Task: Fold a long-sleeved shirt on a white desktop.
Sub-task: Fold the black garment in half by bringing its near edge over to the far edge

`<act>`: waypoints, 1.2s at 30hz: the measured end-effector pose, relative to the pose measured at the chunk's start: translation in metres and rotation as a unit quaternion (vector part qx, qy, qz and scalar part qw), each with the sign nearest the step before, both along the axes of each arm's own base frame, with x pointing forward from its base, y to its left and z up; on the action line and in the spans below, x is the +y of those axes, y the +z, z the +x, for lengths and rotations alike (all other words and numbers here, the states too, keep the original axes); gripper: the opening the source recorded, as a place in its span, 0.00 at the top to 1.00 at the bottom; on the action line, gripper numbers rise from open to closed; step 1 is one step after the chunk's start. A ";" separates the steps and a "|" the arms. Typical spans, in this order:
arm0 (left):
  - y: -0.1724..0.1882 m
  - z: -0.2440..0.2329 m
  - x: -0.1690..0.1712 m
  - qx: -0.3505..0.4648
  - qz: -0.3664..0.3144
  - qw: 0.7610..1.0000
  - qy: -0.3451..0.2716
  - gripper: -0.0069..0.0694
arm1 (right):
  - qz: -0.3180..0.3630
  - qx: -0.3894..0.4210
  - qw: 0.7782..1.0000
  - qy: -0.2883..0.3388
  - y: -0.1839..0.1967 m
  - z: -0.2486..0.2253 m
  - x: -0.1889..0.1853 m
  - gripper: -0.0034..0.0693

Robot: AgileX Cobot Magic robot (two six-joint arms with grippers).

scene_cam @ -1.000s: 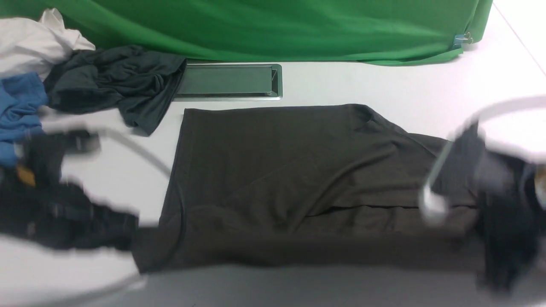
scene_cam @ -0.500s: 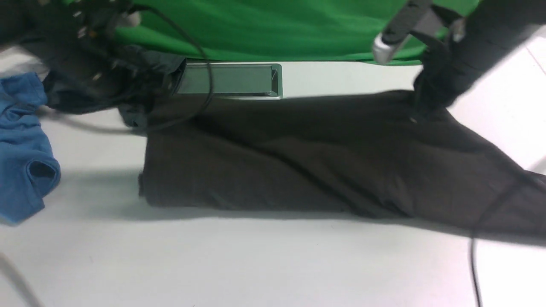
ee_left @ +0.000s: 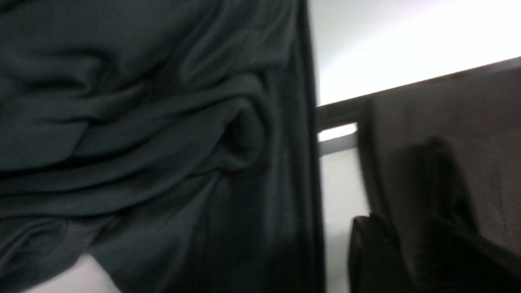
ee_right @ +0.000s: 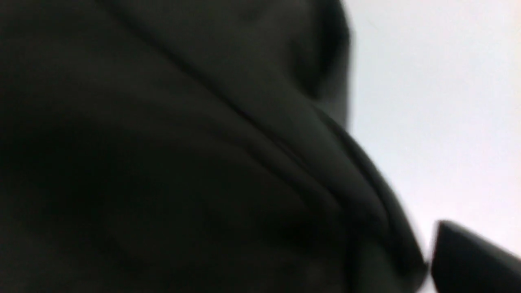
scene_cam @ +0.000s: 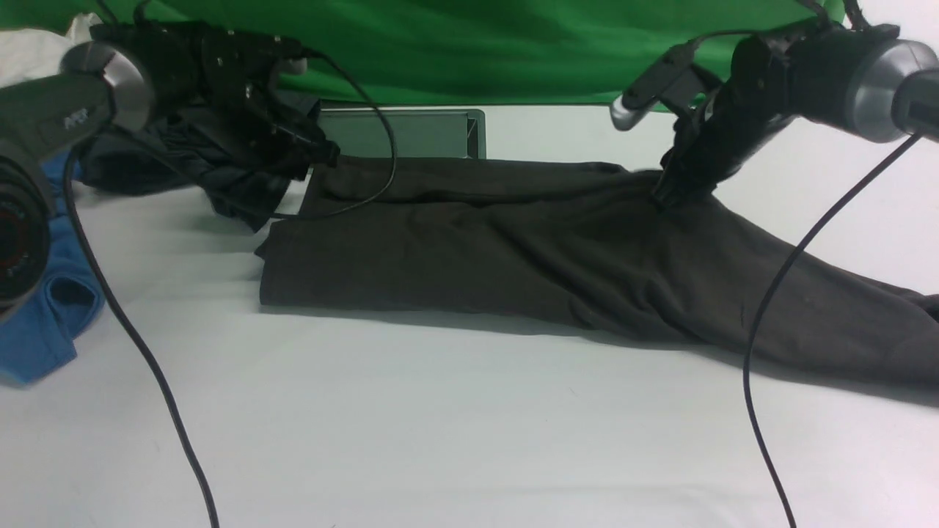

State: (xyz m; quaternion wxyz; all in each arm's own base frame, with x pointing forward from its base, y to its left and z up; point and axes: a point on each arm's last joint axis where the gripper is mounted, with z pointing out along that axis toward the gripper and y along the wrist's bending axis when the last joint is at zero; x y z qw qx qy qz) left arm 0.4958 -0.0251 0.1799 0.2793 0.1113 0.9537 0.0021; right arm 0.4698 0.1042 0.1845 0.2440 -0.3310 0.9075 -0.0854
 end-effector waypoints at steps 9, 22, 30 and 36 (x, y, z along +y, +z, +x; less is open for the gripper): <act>0.095 -0.020 0.006 -0.015 -0.009 1.000 0.005 0.07 | -0.012 -0.077 0.995 -0.060 0.100 -0.018 -0.020 0.07; 0.089 -0.040 -0.003 0.049 -0.187 0.980 -0.043 0.19 | 0.175 -0.060 0.982 -0.043 0.149 -0.091 -0.006 0.75; 0.003 -0.022 -0.006 0.149 -0.204 0.967 -0.017 0.74 | 0.169 -0.001 0.985 -0.045 0.097 -0.092 0.000 0.92; -0.031 -0.008 -0.017 0.122 -0.203 0.972 -0.009 0.89 | 0.176 -0.009 0.983 -0.055 0.089 -0.086 0.002 0.92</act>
